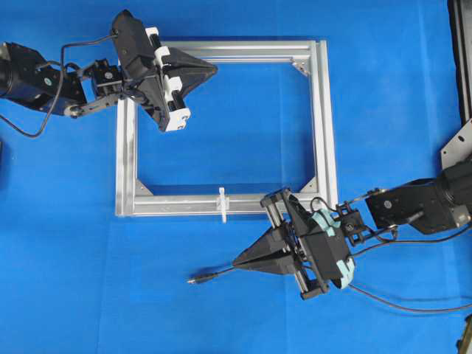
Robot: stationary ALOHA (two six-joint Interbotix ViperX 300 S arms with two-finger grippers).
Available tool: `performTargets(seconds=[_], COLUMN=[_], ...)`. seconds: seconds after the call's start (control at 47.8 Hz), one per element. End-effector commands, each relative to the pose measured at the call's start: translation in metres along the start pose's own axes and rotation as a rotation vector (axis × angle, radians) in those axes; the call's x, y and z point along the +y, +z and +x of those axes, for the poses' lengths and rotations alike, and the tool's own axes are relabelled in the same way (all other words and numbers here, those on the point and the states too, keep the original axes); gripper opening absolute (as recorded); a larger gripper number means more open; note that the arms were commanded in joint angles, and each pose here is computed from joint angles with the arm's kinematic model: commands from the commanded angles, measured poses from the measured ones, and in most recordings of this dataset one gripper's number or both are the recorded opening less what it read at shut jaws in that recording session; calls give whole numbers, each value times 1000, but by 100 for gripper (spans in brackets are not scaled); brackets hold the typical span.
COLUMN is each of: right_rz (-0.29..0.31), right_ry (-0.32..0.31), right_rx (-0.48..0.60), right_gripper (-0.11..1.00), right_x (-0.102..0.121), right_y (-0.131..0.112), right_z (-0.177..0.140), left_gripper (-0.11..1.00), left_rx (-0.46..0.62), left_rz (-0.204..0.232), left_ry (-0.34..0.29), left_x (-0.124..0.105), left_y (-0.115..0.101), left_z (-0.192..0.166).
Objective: Insert the wire through the string loop located in the center.
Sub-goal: 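Open the right gripper and lower it over the black USB cable plug end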
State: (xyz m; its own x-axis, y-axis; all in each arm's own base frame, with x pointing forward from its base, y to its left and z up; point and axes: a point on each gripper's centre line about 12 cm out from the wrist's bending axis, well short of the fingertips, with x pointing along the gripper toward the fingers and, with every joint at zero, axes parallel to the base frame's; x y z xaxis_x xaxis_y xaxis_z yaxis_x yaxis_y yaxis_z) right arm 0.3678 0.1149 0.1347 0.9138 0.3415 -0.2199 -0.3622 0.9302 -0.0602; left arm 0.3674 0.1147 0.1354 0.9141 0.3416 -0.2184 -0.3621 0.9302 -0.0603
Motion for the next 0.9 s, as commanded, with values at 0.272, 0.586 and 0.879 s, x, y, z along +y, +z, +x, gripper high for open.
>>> performTargets(seconds=[0.272, 0.586, 0.879], right_rz=[21, 52, 71], right_ry=[22, 26, 17], right_rx=[-33, -28, -33], right_gripper=[-5, -4, 57], right_x=[9, 10, 10], right_y=[29, 29, 31], right_z=[-4, -5, -4], left_gripper=[0, 0, 0], left_rx=[-37, -37, -37], left_rz=[17, 17, 18], left_ry=[-20, -20, -21], left_x=[-3, -3, -3], left_y=[19, 19, 19], left_z=[-6, -6, -6])
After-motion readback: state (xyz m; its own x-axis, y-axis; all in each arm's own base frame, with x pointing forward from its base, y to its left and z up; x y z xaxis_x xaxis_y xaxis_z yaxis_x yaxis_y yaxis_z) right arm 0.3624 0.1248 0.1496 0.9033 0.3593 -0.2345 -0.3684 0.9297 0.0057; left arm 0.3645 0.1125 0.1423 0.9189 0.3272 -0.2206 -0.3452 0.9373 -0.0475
